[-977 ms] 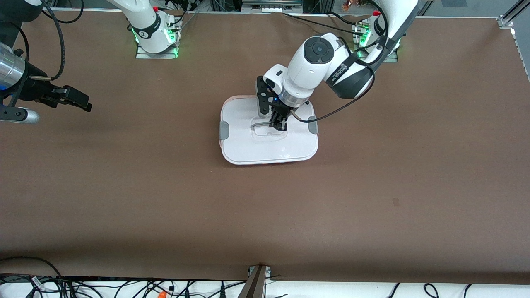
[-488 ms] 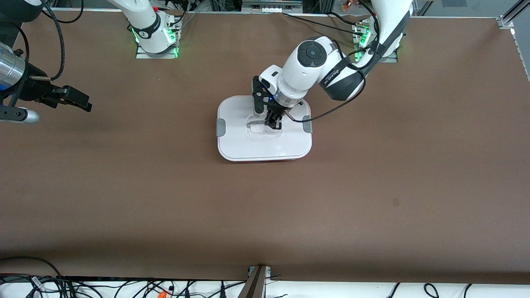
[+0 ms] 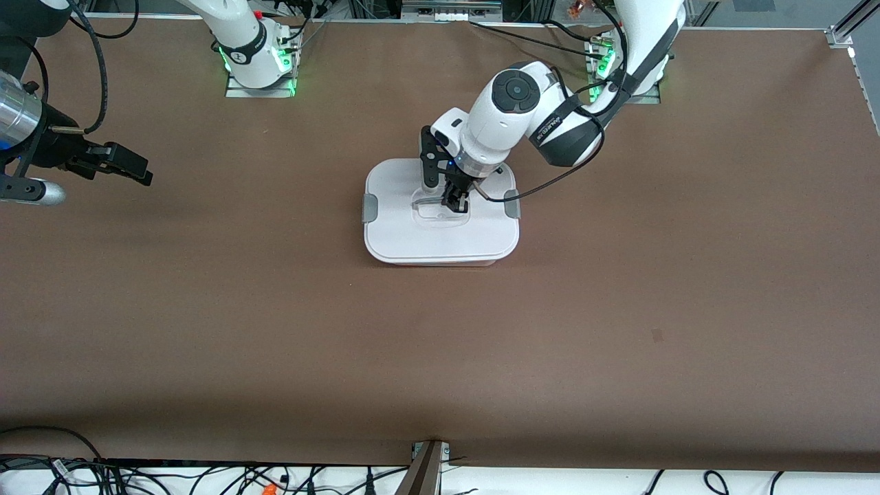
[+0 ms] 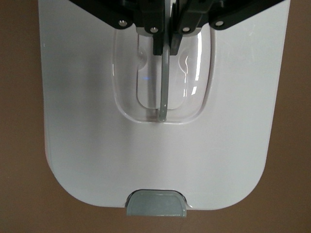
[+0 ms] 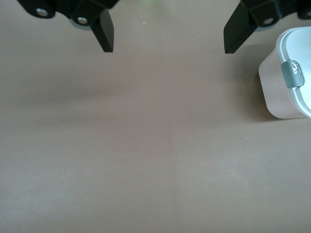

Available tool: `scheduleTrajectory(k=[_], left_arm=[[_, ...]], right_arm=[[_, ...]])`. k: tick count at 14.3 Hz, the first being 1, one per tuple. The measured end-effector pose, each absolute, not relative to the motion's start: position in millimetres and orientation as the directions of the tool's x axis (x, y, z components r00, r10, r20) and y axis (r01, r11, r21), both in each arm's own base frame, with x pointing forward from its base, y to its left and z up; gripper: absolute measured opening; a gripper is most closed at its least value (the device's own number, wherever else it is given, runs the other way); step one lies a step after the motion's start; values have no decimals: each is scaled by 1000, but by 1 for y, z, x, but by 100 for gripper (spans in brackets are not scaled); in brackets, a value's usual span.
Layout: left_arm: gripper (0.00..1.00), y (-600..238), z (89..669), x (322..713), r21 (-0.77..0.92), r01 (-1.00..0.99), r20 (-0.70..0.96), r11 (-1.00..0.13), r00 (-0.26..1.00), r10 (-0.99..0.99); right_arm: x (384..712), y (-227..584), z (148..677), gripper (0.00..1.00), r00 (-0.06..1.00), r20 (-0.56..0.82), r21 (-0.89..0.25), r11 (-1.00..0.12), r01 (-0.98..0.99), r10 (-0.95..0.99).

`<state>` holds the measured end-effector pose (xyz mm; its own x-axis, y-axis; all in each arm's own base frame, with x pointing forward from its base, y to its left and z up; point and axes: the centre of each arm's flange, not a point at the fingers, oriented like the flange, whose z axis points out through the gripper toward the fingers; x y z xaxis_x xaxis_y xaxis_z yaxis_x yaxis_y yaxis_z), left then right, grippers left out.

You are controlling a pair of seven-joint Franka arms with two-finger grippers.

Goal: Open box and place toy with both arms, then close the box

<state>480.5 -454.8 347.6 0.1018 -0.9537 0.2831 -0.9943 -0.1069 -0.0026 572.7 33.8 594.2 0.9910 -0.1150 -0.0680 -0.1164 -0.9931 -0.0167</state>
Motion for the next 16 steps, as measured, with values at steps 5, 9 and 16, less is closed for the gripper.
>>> scheduleTrajectory(k=[5, 9, 16], left_arm=[[7, -454, 347, 478, -2, -995, 279, -104, 99, -955], [7, -455, 347, 478, -2, -995, 279, -104, 99, -955], [7, -455, 346, 477, -2, -995, 278, -102, 98, -956]], right_arm=[[573, 34, 594, 100, 991, -68, -17, -993, -116, -115], [573, 34, 594, 100, 991, -68, -17, -993, -117, -115], [573, 34, 594, 100, 991, -68, -17, -993, -117, -115]])
